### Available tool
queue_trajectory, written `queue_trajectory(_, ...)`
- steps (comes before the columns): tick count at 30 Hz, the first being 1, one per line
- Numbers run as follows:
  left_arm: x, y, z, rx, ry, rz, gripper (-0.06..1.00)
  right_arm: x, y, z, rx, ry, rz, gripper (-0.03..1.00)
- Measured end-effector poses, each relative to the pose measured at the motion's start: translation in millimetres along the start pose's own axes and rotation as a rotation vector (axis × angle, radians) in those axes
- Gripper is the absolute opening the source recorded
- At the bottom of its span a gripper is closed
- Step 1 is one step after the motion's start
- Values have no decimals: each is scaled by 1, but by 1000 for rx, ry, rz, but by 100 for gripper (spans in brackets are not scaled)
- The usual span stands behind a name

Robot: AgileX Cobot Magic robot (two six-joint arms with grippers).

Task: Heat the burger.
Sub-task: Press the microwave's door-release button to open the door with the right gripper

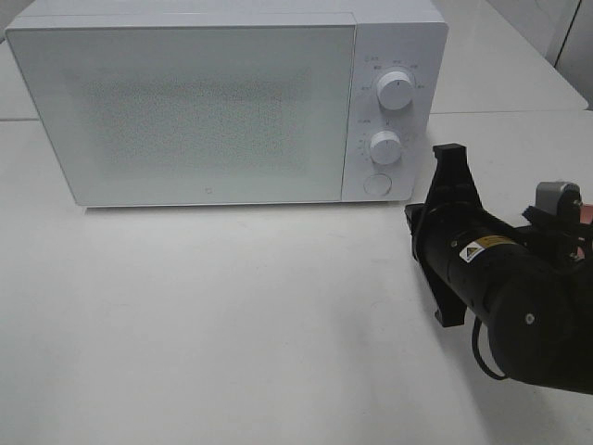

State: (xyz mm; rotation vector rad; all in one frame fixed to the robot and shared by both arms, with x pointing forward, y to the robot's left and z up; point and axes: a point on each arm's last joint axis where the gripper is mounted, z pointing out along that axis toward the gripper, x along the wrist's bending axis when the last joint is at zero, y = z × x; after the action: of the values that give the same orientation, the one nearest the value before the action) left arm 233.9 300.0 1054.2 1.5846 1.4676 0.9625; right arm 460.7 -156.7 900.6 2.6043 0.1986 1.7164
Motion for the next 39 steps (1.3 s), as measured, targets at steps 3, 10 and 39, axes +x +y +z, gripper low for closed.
queue_trajectory(3, 0, 0, 0, 0, 0, 0, 97, 0, -1, 2, 0, -2, 9, 3)
queue_trajectory(10, 0, 0, 0, 0, 0, 0, 97, -4, -13, 18, -9, -13, 69, 3)
queue_trajectory(39, 0, 0, 0, 0, 0, 0, 97, -4, -23, 90, -68, -26, 136, 3)
